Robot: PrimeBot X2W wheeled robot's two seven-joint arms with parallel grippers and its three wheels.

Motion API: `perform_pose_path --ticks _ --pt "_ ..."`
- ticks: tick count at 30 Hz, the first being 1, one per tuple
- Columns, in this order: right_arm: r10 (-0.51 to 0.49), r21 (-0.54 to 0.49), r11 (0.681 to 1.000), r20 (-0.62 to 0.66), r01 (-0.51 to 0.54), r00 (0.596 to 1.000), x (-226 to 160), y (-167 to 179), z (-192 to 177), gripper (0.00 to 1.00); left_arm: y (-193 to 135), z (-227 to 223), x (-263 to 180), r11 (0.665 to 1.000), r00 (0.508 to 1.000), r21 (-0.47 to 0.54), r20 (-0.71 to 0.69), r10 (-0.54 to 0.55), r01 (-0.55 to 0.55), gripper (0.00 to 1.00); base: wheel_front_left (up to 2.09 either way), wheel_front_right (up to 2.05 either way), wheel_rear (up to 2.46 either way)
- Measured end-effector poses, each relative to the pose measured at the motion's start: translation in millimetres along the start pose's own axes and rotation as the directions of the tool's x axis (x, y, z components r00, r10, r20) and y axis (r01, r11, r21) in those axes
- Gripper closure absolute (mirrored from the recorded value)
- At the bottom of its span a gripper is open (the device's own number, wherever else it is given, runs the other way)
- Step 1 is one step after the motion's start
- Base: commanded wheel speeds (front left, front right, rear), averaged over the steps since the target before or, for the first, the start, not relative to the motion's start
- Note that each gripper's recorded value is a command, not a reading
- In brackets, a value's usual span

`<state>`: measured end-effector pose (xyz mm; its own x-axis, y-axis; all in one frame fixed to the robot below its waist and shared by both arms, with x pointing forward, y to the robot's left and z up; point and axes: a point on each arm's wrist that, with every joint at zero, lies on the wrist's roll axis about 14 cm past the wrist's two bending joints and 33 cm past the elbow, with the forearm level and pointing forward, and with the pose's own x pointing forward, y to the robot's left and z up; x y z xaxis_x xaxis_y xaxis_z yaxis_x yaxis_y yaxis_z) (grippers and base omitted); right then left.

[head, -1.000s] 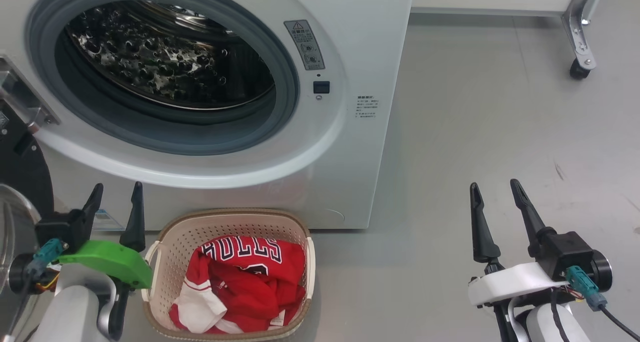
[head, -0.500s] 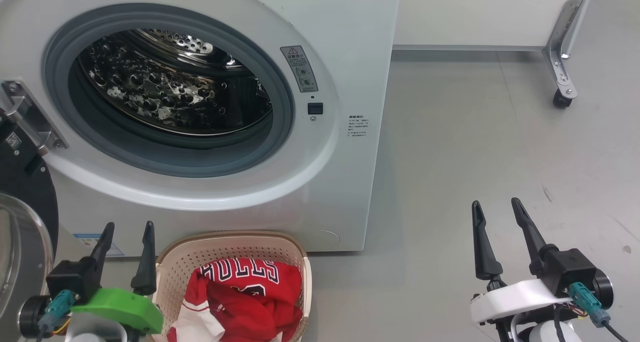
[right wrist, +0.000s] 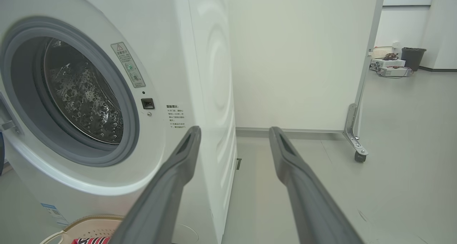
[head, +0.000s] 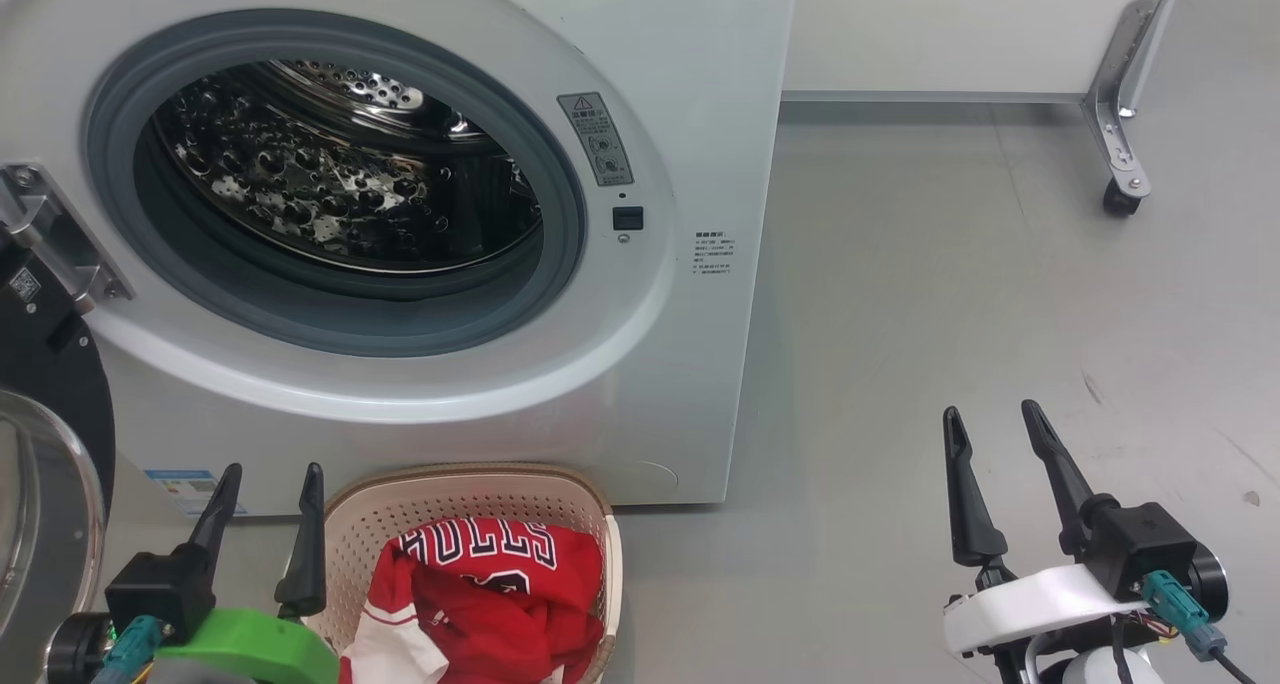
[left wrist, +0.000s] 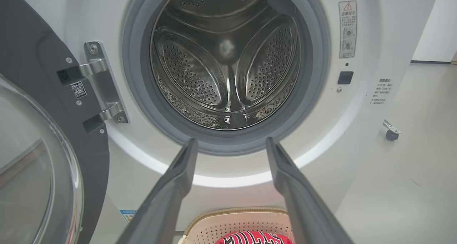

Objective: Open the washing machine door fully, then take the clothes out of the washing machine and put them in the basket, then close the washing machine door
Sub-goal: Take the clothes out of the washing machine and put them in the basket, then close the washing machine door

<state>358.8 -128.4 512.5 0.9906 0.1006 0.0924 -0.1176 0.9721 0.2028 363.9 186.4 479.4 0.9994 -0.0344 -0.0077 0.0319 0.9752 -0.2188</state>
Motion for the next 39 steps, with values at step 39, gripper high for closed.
perform_pose_path --ticks 39 --pt "-0.002 0.002 1.0 -0.004 0.002 1.0 -3 -2 -1 0.0 -1 4 -11 1.0 1.0 0.016 0.023 0.011 -0.011 0.0 -0.03 0.03 0.0"
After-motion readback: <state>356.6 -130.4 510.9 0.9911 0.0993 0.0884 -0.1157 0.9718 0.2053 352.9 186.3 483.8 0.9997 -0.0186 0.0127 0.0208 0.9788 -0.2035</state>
